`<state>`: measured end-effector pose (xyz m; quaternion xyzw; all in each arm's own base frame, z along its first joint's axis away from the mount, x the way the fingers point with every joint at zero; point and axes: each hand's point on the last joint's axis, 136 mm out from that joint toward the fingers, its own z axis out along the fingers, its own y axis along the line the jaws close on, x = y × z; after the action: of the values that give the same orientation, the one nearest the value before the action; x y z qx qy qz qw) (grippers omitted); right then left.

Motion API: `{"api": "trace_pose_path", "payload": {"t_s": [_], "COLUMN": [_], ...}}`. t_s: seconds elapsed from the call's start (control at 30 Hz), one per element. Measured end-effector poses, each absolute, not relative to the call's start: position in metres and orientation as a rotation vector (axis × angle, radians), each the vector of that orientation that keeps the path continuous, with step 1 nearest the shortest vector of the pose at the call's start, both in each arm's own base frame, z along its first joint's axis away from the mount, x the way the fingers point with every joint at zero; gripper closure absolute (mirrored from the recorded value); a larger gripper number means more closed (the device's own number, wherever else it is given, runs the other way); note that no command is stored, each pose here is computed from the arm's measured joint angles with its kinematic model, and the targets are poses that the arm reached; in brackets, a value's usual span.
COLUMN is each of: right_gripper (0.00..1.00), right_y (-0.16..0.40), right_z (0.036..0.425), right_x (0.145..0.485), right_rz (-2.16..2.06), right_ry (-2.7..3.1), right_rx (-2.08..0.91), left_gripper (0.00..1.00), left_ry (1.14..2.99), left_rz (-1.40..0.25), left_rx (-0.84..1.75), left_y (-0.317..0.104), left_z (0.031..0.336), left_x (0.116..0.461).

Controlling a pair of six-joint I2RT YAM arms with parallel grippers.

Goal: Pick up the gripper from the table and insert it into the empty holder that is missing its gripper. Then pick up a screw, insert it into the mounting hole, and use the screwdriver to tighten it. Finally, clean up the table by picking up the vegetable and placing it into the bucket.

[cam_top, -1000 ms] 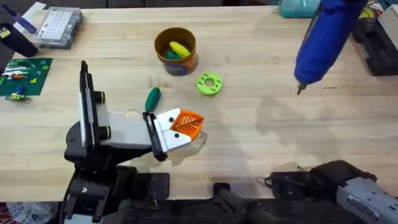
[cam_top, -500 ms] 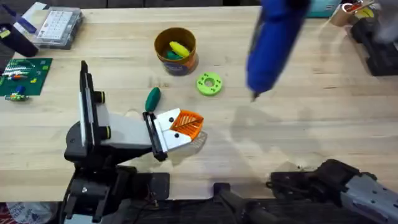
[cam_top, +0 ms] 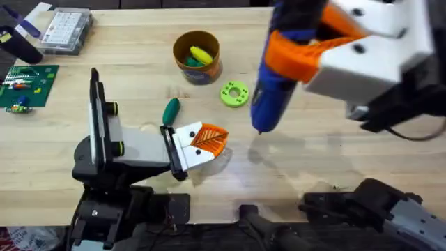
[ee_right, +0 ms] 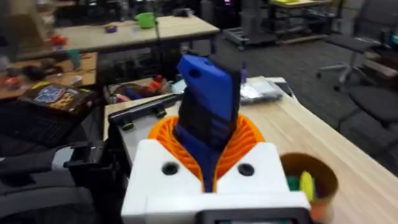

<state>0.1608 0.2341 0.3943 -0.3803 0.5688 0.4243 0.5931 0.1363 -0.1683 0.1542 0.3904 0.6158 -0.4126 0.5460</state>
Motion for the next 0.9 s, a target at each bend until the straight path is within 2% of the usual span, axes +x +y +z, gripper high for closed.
{"api": "trace_pose_path", "payload": {"t_s": [0.43,0.9], "right_gripper": [0.945,0.945], "right_y": [0.285,0.324], "right_z": [0.414,0.399], "right_x": [0.161,0.155], "right_rz": [1.155,1.244], "right_ry": [1.061,0.981], "right_rx": [-1.024,-1.109], "left_gripper": [0.992,0.992], "left_ry": [1.461,1.460], "left_rz": [-0.979,-0.979], "left_rx": [0.926,0.926], "left_y": [-0.168,-0.168], "left_z": [0.154,0.154], "left_x": [0.136,0.136]}}
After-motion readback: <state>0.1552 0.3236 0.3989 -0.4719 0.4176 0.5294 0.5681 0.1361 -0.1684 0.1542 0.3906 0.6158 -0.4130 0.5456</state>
